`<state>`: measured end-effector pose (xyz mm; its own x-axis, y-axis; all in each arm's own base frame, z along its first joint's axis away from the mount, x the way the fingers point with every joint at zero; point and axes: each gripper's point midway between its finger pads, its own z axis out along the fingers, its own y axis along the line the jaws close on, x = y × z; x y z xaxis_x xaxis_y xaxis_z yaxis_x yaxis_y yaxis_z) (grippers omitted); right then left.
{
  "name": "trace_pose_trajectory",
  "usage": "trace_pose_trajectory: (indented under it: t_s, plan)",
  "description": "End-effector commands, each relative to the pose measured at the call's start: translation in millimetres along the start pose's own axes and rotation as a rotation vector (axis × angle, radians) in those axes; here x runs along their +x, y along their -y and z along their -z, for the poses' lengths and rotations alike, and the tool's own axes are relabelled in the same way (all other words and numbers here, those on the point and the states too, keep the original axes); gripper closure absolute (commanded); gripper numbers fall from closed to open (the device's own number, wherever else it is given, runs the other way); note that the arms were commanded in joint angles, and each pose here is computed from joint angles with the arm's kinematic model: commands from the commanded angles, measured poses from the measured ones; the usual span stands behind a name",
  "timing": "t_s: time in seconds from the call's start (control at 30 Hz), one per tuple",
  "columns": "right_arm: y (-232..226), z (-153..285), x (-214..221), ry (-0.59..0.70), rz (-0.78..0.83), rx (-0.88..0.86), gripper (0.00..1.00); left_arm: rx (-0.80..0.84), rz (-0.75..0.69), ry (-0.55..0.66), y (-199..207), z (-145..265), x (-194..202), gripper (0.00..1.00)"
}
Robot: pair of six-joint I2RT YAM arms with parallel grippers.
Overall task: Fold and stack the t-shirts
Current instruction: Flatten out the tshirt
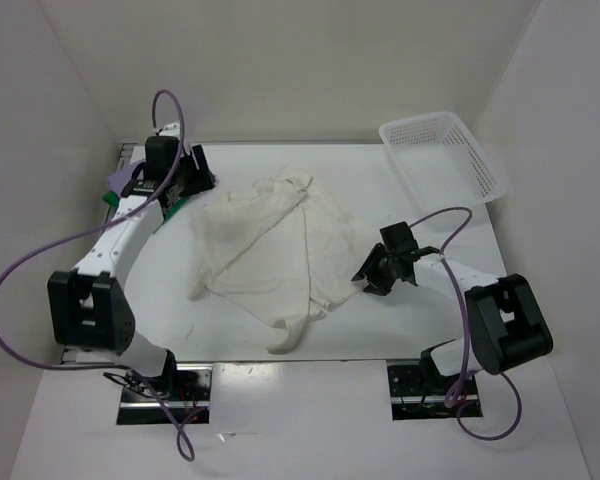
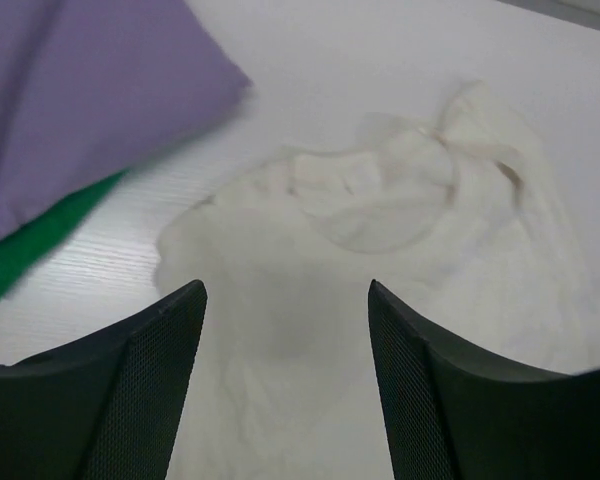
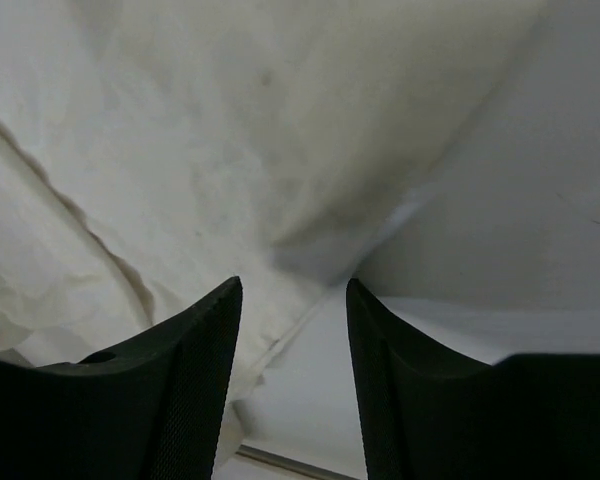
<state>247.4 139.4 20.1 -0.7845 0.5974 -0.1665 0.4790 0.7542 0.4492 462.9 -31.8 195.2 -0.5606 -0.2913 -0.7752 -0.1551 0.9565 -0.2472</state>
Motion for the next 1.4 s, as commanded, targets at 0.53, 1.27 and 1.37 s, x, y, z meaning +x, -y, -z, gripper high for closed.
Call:
trace_pose_trajectory:
  t_s: [0.53,1.27,1.37]
  plan:
    - [-184.6,-10.0,-241.6,0.455,0.029,-0.076,0.98,0.063,0.169,-0.189,-9.2,93.0,123.9,0.25]
    - [-53.2,61.8,-54.6,0.243,0.021,-0.175,0.68,-0.077,0.303,-0.32,-33.1,-30.8,164.1,0.47]
    - [-38.3,49.9,-45.4,0.224,0.009,-0.15,0.56,-0.082,0.309,-0.272,-32.8,-27.3,150.4,0.73]
